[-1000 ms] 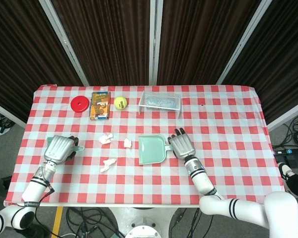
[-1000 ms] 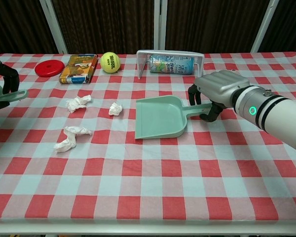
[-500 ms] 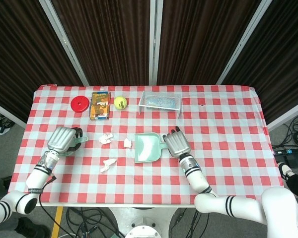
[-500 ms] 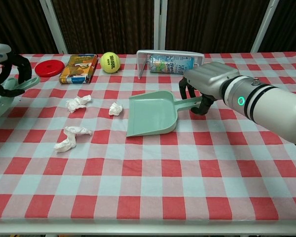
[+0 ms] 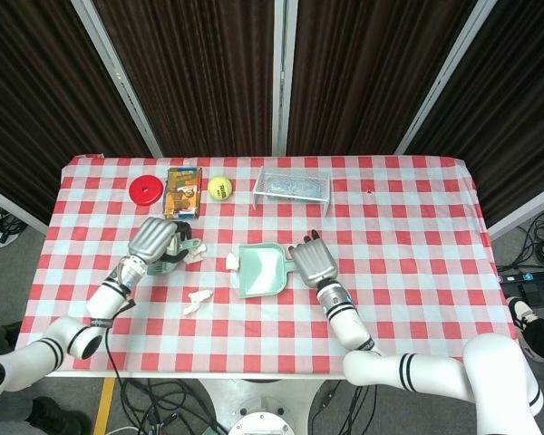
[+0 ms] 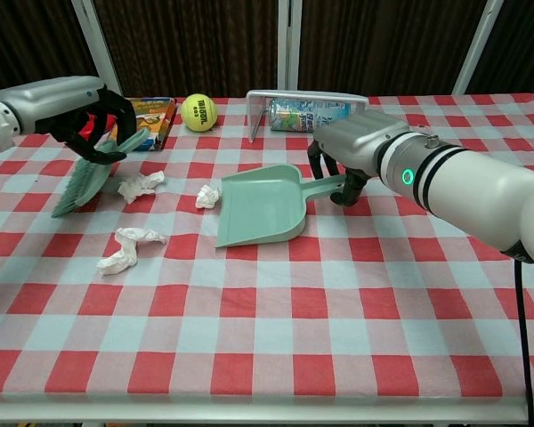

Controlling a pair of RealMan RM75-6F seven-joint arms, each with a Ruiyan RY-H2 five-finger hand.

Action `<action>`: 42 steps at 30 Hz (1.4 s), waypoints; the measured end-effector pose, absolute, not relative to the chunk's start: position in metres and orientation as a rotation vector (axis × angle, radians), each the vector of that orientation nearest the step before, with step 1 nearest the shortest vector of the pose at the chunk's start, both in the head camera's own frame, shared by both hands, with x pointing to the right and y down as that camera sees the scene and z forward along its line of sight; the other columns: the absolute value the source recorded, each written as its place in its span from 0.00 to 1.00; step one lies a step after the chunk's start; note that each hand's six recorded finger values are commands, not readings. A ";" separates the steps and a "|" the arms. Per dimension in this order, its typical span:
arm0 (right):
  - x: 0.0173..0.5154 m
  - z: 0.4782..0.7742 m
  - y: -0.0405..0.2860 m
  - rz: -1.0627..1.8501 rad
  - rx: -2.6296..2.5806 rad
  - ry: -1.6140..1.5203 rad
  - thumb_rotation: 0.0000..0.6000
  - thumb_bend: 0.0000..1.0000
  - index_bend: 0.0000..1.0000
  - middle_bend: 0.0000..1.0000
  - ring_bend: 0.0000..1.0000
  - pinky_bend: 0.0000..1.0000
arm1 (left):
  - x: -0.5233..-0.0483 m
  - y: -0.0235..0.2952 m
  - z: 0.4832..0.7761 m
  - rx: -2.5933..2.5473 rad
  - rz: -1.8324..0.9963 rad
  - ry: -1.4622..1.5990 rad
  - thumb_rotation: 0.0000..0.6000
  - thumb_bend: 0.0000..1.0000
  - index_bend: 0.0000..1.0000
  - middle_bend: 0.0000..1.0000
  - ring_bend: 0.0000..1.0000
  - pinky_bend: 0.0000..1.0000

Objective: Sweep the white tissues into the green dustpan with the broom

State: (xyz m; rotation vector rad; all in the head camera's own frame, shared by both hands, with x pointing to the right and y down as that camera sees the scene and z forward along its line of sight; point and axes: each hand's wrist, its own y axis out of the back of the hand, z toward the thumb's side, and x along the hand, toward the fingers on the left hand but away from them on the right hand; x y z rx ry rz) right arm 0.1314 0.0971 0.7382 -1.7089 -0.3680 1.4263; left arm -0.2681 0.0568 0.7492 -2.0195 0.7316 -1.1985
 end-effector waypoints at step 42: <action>0.128 0.749 0.094 1.296 -1.846 -0.327 1.00 0.52 0.65 0.54 0.27 0.17 | -0.221 0.085 0.681 -2.425 -0.867 0.989 1.00 0.43 0.55 0.55 0.60 0.86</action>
